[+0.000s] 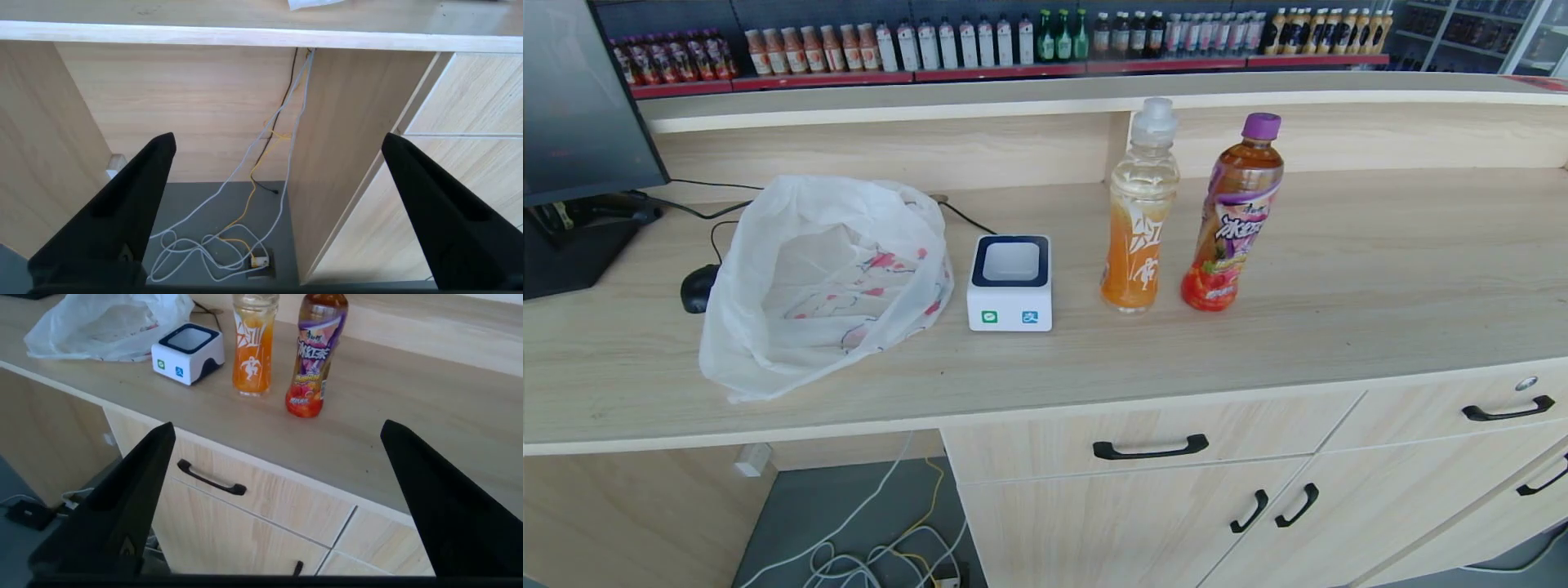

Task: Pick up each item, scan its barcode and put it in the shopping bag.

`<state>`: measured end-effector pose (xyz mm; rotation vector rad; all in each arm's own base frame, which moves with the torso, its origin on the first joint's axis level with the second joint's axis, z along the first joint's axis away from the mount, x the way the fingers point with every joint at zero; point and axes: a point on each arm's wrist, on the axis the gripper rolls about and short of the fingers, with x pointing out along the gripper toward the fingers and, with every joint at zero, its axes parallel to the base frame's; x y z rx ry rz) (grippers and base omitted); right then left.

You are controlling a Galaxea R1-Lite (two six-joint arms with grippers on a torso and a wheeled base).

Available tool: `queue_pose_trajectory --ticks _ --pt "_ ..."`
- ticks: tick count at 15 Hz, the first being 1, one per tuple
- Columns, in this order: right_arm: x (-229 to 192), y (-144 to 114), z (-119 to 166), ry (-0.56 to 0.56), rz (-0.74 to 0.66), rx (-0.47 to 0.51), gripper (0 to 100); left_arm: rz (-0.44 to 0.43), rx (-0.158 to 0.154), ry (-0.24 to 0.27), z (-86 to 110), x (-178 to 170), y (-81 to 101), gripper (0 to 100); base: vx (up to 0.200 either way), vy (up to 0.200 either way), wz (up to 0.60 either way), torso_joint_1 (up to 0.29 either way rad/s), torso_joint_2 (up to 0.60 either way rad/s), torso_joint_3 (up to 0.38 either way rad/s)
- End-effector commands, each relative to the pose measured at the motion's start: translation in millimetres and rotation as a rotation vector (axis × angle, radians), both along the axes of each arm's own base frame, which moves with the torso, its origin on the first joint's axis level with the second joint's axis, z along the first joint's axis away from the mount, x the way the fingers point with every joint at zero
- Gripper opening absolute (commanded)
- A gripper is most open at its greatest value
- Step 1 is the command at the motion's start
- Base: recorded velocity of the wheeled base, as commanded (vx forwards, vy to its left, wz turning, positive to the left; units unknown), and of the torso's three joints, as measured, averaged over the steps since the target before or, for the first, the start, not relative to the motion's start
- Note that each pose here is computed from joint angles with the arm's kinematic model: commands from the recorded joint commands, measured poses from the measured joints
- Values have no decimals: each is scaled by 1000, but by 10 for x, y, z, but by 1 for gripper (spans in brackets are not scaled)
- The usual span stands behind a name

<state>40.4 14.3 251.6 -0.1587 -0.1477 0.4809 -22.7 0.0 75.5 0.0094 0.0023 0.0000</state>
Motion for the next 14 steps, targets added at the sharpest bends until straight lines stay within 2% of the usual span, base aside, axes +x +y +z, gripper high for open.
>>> queue_pose_trajectory --ticks 1,5,9,11,14 --pt "64 18 -2 25 13 0 100 0 0 1 -1 0 0 100 0 0 0 0 0 0" --pt "227 72 -18 85 47 -4 100 0 0 -1 0 0 0 100 0 0 0 0 0 0" --pt "329 232 44 109 216 45 100 0 1 1 -1 0 0 100 0 0 0 0 0 0" --pt "395 277 30 133 235 66 100 0 0 1 -1 0 0 100 0 0 0 0 0 0" --pt "572 429 68 113 300 88 100 0 0 1 -1 0 0 100 0 0 0 0 0 0"
